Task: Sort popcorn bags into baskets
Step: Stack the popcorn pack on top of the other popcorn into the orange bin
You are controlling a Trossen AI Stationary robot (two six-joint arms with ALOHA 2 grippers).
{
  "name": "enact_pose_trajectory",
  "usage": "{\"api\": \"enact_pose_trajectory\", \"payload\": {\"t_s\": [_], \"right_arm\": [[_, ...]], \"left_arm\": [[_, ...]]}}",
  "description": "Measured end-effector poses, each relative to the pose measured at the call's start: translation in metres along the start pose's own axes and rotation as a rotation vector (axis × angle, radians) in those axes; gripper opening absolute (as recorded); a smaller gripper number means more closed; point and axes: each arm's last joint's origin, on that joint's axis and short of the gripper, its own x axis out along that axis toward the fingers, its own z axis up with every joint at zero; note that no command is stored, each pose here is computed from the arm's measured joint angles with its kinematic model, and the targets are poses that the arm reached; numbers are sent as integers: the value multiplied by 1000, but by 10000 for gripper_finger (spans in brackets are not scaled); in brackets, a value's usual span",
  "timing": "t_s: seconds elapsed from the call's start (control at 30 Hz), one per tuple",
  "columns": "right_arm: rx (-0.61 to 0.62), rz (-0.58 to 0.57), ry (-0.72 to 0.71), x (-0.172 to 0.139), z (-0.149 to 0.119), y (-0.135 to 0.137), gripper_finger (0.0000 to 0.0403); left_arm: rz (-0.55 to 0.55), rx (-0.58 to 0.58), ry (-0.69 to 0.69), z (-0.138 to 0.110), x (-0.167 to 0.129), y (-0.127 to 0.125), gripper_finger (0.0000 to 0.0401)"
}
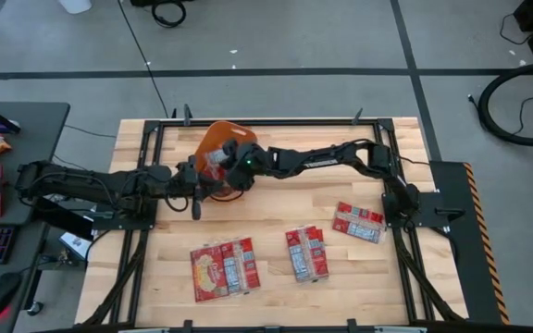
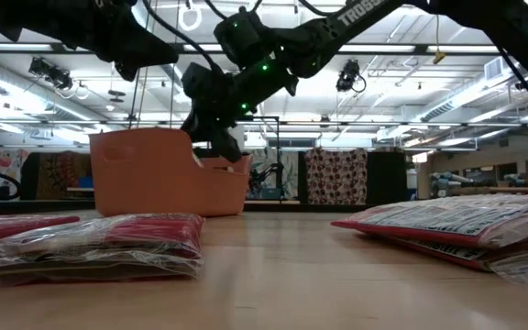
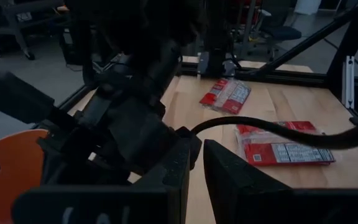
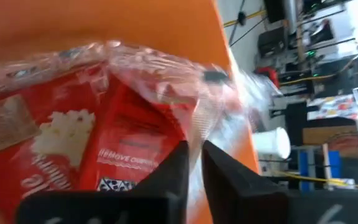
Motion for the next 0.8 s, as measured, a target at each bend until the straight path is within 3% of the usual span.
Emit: {"api": "enact_pose_trajectory", "payload": {"t_s": [0.13, 0.4, 0.8], "right_arm": [[48, 20, 48, -3, -1, 1, 90], [173, -70, 225, -23, 22, 1, 144], [407, 235, 364, -76, 64, 42, 148]], "left_arm": [[0, 0, 2, 0, 0, 0, 52], [1, 2, 9, -1, 0, 0, 52], [2, 37, 14, -1, 0, 0, 52]]}}
